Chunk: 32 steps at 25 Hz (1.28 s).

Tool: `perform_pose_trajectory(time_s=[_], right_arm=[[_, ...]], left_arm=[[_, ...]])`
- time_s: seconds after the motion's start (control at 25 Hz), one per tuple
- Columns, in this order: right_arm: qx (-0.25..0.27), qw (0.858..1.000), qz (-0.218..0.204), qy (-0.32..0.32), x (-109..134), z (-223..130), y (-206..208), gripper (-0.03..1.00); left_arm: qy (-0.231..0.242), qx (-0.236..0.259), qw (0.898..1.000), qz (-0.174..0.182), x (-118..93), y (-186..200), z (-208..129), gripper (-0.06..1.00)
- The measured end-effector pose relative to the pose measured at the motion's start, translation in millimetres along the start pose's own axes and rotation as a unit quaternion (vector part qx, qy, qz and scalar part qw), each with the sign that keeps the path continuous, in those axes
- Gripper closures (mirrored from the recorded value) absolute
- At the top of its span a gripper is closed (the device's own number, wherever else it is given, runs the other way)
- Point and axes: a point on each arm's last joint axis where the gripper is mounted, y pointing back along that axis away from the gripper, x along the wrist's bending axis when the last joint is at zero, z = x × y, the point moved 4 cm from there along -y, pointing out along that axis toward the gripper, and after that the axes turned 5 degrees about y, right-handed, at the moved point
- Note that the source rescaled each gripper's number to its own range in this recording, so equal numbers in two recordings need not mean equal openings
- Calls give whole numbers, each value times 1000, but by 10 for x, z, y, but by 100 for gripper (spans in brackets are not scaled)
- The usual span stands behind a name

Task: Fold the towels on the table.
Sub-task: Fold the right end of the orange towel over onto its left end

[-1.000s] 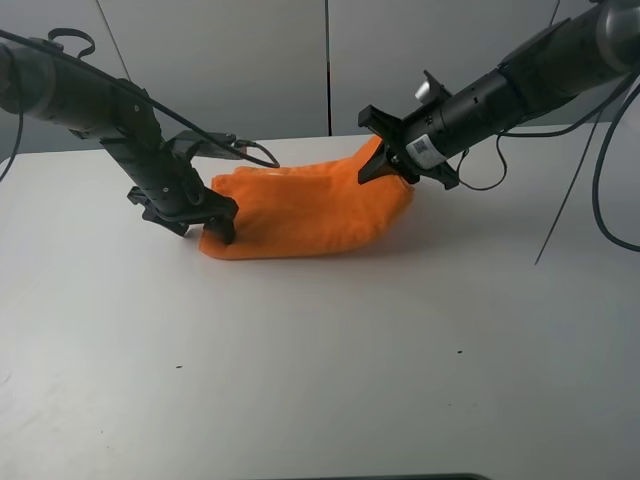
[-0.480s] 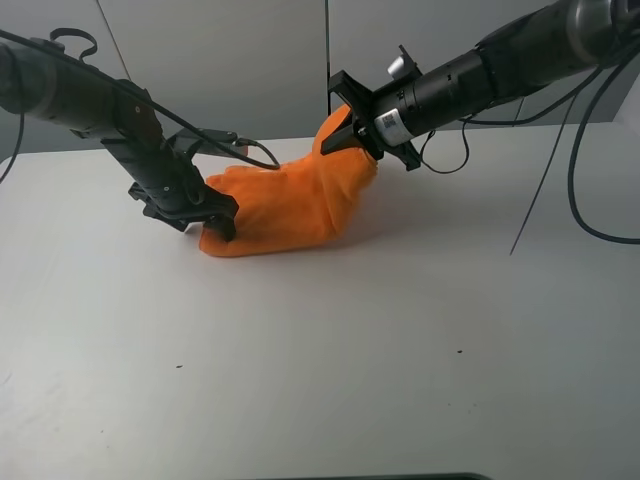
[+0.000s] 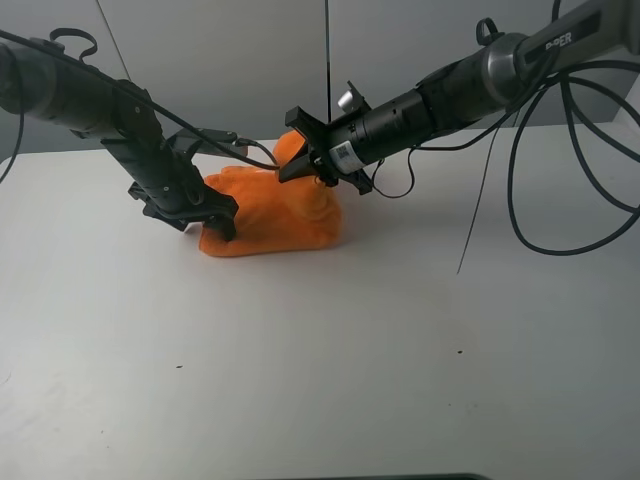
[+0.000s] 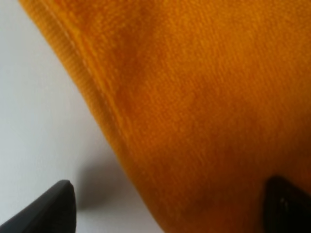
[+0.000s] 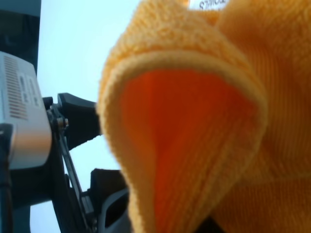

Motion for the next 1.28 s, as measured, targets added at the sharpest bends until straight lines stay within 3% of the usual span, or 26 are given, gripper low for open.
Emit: perform_pose_trajectory(time_s=[0.76, 1.16, 1.28], right_arm=[[18, 997, 26, -67, -389, -165, -339, 93], [4, 996, 26, -85, -398, -132, -345, 93], [4, 996, 25, -85, -400, -130, -345, 93]], left_arm=[[-6, -13, 1000, 3, 5, 31, 38, -5], [-43, -106, 993, 30, 22, 700, 290, -6], [-31, -126, 991, 41, 123, 898, 329, -6]])
